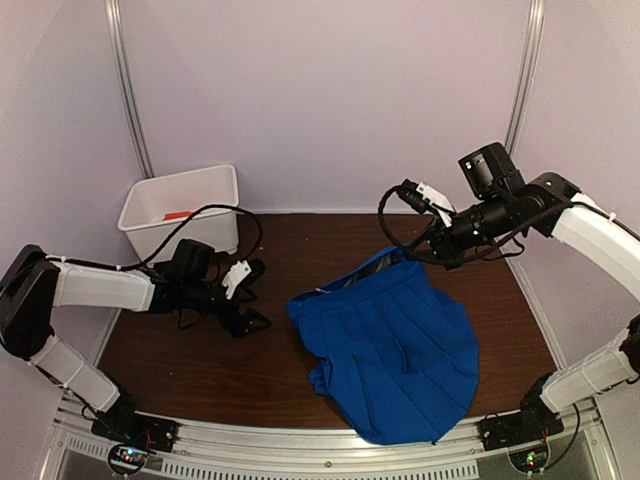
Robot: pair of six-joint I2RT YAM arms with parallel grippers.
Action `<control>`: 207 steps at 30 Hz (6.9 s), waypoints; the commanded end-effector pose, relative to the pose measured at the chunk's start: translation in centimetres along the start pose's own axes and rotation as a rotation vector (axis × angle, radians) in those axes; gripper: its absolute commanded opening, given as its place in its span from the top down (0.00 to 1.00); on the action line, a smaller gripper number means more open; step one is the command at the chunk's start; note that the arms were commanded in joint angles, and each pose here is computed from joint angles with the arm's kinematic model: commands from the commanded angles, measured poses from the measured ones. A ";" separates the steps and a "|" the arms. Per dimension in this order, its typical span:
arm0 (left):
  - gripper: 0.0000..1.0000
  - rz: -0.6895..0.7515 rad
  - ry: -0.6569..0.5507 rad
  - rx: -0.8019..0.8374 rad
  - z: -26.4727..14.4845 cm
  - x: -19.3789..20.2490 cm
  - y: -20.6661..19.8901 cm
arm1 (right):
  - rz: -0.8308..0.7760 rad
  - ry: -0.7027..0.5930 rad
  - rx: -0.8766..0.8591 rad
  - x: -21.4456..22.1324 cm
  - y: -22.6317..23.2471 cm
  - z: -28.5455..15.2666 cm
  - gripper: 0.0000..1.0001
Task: Fold and stack the mixed laundry pile
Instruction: Pick up the crumpled skirt from the center of the board, then flatten out the crumpled skirt at the center of the board, then pick up the flattened skirt from the center of the board, then place the flattened skirt at the center of the board.
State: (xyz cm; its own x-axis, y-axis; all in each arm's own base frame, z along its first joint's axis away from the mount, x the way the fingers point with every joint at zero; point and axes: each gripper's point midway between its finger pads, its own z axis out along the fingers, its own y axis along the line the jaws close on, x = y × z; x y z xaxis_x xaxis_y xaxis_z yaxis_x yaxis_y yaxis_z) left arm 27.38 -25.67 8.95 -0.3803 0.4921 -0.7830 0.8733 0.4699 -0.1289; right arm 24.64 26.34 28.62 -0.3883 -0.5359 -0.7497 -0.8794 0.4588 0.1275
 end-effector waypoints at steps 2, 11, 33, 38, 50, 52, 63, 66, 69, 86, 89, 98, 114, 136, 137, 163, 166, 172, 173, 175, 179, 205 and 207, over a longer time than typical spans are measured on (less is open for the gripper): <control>0.03 0.030 -0.102 0.172 2.9 -3.6 -1.0 | 0.018 -0.006 -0.025 0.6 1.2 -0.7 1.00; 0.04 0.061 0.012 0.362 8.0 -1.9 -3.6 | 0.013 -0.001 -0.007 0.5 0.9 -0.9 1.00; 1.00 0.074 -0.220 0.262 2.4 -13.7 -2.7 | 0.123 -0.206 0.367 -4.0 -5.8 -8.2 1.00; 1.00 0.080 -0.272 0.018 -4.3 -22.6 1.1 | 0.271 -0.371 0.663 -6.8 -10.9 -15.0 1.00; 1.00 0.264 -0.281 -0.036 -14.4 -30.0 -4.4 | 0.371 -0.688 0.643 -11.7 -8.4 -23.0 1.00; 1.00 0.300 -0.279 0.025 -15.2 -29.5 -7.5 | 0.341 -0.724 0.551 -11.9 -5.9 -23.3 1.00; 1.00 0.210 -0.337 0.129 -19.6 -29.6 -11.8 | 0.473 -0.657 0.378 -10.9 -2.1 -23.4 1.00; 1.00 0.137 -0.244 0.105 -15.4 -28.2 -9.2 | 0.568 -0.526 0.538 -9.1 -6.7 -20.5 1.00; 0.96 0.007 -0.195 -0.001 -11.6 -26.9 -3.1 | 0.682 -0.404 0.669 -6.3 -12.4 -17.6 0.89; 0.23 -0.270 0.128 -0.133 -1.8 -14.8 1.9 | 0.848 -0.142 0.143 3.3 -16.8 0.6 0.40; 0.29 -0.353 0.159 -0.042 0.2 -11.5 -0.8 | 0.819 -0.067 0.077 3.9 -16.0 4.4 0.48; 0.36 -0.443 0.266 -0.130 4.9 -6.0 1.2 | 0.811 0.054 0.070 5.8 -18.0 12.0 0.57; 0.35 -0.602 0.166 -0.197 9.8 -8.3 11.8 | 0.904 0.022 0.117 10.1 -24.2 10.5 0.45; 1.00 -0.747 0.203 -0.100 12.7 -1.5 15.6 | 0.971 0.052 -0.001 12.5 -26.0 14.5 0.34; 1.00 -0.754 0.217 -0.100 12.8 -1.0 15.5 | 0.984 0.048 -0.019 12.6 -25.9 14.9 0.35; 1.00 -0.498 0.105 -0.180 6.9 -10.2 15.5 | 0.903 -0.054 -0.027 8.9 -23.0 10.8 1.00; 1.00 -0.438 -0.005 -0.208 3.6 -15.2 15.3 | 0.851 -0.141 0.034 5.9 -22.8 7.0 1.00; 1.00 -0.295 -0.226 -0.198 -3.1 -24.9 13.4 | 0.706 -0.341 0.162 -3.0 -23.6 -0.7 1.00; 1.00 -0.271 -0.261 -0.203 -4.5 -26.4 13.0 | 0.678 -0.370 0.180 -4.3 -23.3 -2.1 1.00; 1.00 -0.219 -0.325 -0.207 -7.1 -28.8 11.7 | 0.621 -0.430 0.206 -6.6 -22.3 -4.9 1.00; 1.00 -0.075 -0.433 -0.175 -11.8 -32.0 6.9 | 0.529 -0.515 0.229 -9.5 -18.6 -9.3 1.00; 0.72 -0.183 -0.226 -0.246 -3.8 -27.1 8.9 | 0.842 -0.149 0.472 3.1 -18.0 -5.0 0.60; 0.51 -0.236 -0.149 -0.297 -1.2 -25.5 11.9 | 0.926 -0.098 0.503 6.1 -20.4 -4.2 0.39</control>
State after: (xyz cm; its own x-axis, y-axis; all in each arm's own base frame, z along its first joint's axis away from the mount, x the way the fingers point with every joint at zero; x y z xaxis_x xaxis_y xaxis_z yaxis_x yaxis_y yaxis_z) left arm 41.12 -33.58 32.41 -0.3840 0.2487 -0.8892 0.7668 0.6223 -0.1572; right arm 36.79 15.96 31.37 -0.7274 0.1338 -0.6731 -0.2682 0.8474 0.4583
